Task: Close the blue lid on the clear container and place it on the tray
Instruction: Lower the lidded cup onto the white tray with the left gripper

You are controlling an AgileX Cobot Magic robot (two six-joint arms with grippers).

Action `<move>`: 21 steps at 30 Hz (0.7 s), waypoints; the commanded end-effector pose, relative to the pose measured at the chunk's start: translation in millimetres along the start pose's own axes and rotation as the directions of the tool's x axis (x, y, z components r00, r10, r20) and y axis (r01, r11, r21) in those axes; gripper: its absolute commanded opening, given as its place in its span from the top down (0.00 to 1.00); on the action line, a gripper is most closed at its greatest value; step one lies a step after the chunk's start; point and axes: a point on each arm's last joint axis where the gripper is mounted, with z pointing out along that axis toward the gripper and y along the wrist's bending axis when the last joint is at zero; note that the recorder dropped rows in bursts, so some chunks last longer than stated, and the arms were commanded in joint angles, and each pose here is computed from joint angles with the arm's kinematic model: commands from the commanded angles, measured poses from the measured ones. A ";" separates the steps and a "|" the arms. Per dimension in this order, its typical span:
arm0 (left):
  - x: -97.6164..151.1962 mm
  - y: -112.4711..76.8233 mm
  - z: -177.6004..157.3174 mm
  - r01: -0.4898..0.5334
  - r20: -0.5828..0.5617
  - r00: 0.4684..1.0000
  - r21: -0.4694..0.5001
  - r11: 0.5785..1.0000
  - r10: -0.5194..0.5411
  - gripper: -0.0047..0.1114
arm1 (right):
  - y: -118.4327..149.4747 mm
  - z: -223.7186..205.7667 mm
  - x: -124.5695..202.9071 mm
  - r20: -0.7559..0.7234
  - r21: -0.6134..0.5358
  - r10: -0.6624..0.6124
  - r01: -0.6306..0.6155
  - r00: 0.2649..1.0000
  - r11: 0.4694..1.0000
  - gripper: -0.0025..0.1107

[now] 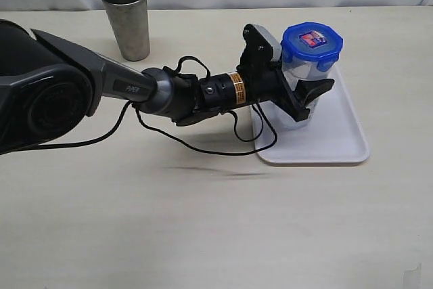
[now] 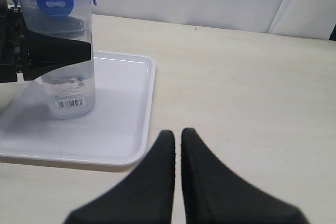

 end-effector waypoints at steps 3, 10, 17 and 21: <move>-15.8 -2.9 2.2 0.005 0.084 0.996 0.028 1.000 -0.008 0.96 | 0.0 -0.2 0.1 0.005 0.004 0.008 -0.008 1.000 1.000 0.94; -15.3 -2.6 2.2 0.006 0.079 0.997 0.025 1.000 -0.008 0.91 | 0.0 -0.2 0.1 0.005 0.004 0.008 -0.008 1.000 1.000 0.94; -14.0 -2.0 2.3 0.006 0.065 0.998 0.017 1.000 -0.007 0.40 | 0.0 -0.2 0.1 0.005 0.004 0.008 -0.008 1.000 1.000 0.94; -8.0 1.8 2.5 0.013 0.000 1.000 -0.024 1.000 -0.013 0.11 | 0.0 -0.2 0.1 0.005 0.004 0.008 -0.008 1.000 1.000 0.94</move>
